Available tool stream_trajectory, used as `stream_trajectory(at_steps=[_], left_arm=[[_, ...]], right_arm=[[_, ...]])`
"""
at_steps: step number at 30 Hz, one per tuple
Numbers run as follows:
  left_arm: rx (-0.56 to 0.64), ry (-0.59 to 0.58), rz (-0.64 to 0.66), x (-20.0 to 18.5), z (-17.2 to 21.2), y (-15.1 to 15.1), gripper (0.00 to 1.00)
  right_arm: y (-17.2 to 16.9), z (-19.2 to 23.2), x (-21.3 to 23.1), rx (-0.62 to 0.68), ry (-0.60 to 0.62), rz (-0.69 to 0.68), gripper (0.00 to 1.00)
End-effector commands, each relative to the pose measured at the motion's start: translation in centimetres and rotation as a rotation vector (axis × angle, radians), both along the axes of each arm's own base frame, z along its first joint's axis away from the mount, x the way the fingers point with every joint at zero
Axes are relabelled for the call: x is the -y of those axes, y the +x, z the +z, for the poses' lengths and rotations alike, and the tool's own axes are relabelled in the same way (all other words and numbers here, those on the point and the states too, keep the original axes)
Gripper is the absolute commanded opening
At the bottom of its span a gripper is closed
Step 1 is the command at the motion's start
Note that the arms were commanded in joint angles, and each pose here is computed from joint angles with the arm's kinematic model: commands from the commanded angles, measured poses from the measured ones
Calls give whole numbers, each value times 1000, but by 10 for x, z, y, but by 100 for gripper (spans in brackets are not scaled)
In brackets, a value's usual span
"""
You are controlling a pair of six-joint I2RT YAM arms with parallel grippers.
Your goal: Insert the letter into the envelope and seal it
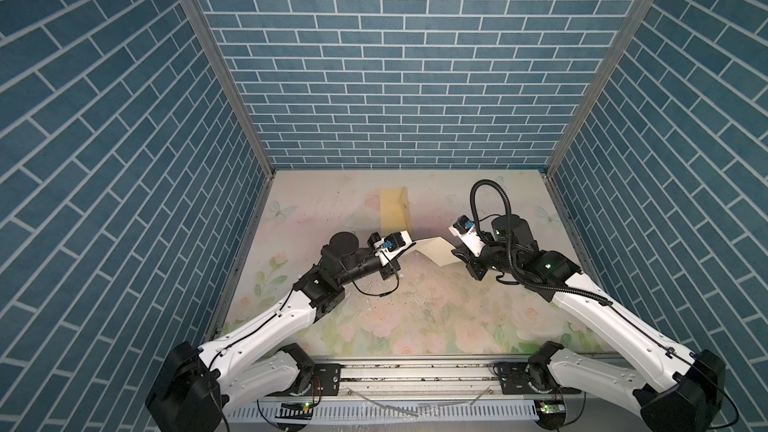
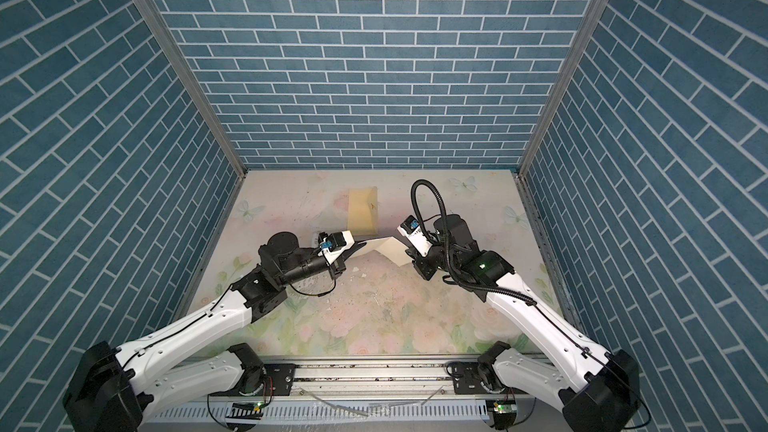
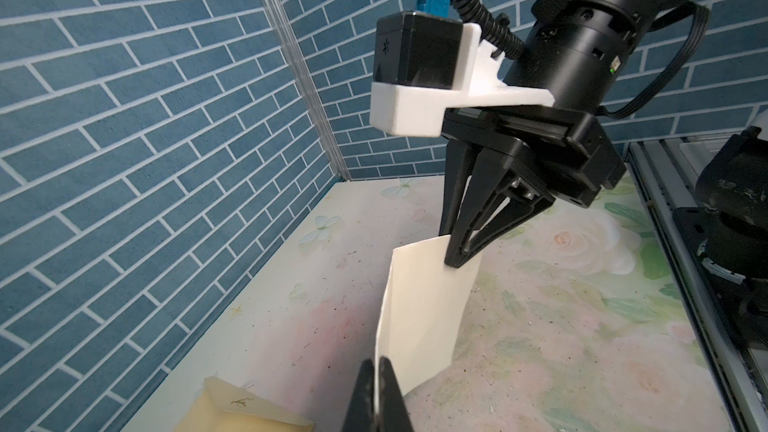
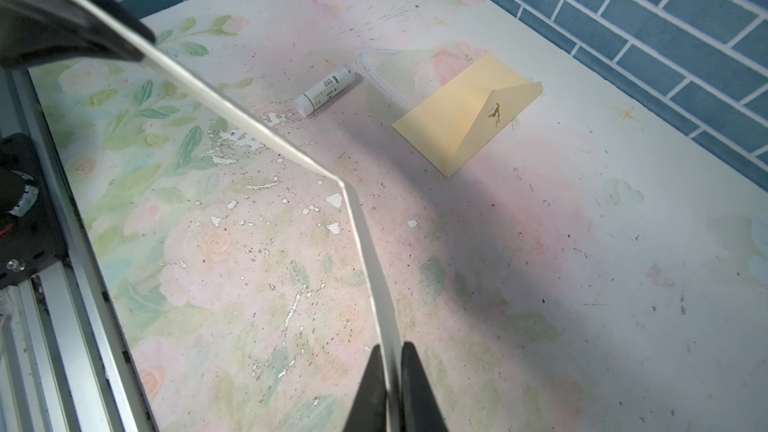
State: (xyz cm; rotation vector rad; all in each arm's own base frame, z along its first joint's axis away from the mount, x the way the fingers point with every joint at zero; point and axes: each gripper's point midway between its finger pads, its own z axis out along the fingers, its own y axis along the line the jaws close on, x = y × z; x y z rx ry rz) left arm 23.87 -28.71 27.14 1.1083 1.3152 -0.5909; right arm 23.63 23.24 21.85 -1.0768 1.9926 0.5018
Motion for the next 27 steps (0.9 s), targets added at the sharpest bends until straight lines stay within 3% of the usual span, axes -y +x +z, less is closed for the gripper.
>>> stream_trajectory(at_steps=[1, 8, 17, 22, 27], left_arm=[[22, -18, -18, 2, 8, -4, 0], [5, -9, -49, 5, 5, -7, 1], [0, 68, -84, 0, 2, -19, 34], [51, 12, -79, -8, 39, -28, 50], [62, -43, -114, -13, 65, -43, 58]], right_arm=[[-1, -4, -4, -24, 22, 9, 2], [0, -2, -16, -47, 75, 34, 0], [10, -1, -4, 54, 40, -1, 0], [15, -2, 5, 119, -11, 4, 0], [15, -6, 8, 163, -51, 44, 0]])
